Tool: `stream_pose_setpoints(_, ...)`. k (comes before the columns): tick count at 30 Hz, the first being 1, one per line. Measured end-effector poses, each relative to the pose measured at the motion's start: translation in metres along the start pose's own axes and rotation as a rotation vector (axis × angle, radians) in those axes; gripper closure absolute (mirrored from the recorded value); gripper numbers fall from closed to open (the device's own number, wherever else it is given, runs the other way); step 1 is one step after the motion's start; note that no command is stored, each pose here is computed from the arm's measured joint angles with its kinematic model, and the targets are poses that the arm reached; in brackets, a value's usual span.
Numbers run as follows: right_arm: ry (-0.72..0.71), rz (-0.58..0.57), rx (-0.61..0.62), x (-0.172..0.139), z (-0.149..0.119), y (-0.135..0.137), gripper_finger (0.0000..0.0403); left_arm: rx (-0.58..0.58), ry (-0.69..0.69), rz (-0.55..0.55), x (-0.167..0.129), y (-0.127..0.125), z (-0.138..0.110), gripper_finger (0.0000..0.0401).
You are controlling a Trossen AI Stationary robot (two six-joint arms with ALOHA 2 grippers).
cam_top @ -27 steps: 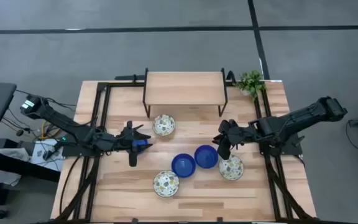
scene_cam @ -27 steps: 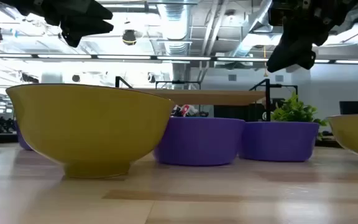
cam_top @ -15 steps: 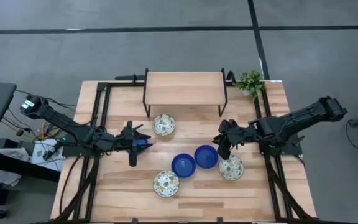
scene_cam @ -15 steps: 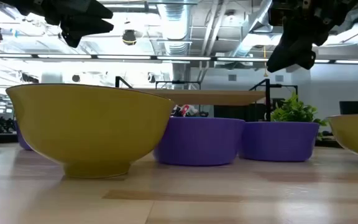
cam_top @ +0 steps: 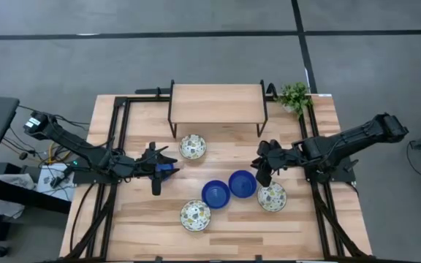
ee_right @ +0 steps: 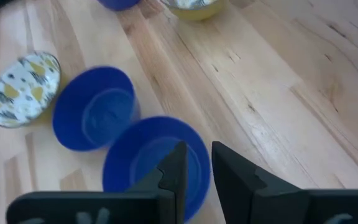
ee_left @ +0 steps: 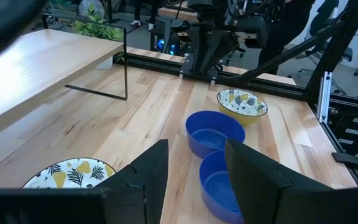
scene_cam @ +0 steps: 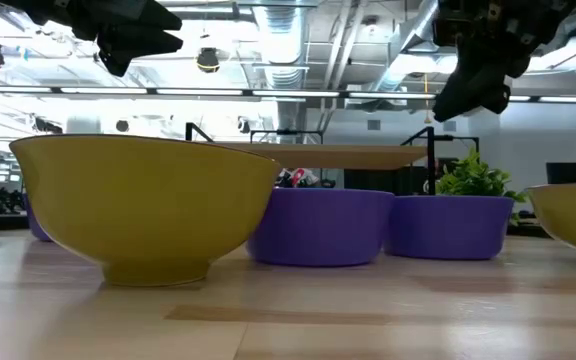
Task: Pick & Place Mini bowls
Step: Put the right white patterned bowl on the shelf
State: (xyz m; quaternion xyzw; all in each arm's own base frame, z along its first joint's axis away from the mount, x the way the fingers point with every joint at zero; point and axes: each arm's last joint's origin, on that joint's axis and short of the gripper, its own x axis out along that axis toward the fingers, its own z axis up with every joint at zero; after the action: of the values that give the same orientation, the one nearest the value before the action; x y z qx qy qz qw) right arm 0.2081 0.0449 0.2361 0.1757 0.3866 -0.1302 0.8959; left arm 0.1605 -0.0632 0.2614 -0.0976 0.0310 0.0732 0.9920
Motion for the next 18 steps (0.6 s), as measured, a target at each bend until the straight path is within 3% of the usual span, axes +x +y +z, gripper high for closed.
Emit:
stream_pose_setpoints(9, 0.262, -0.033, -0.091, -0.005, -0.026, -0.005, 0.034, 0.001, 0.0, 0.0, 0.0, 0.0, 0.0, 0.0244)
stream_pose_setpoints(18, 0.45, 0.056, -0.139, -0.011, -0.039, -0.003, 0.034, 0.0, 0.0, 0.0, 0.0, 0.0, 0.0, 0.0244)
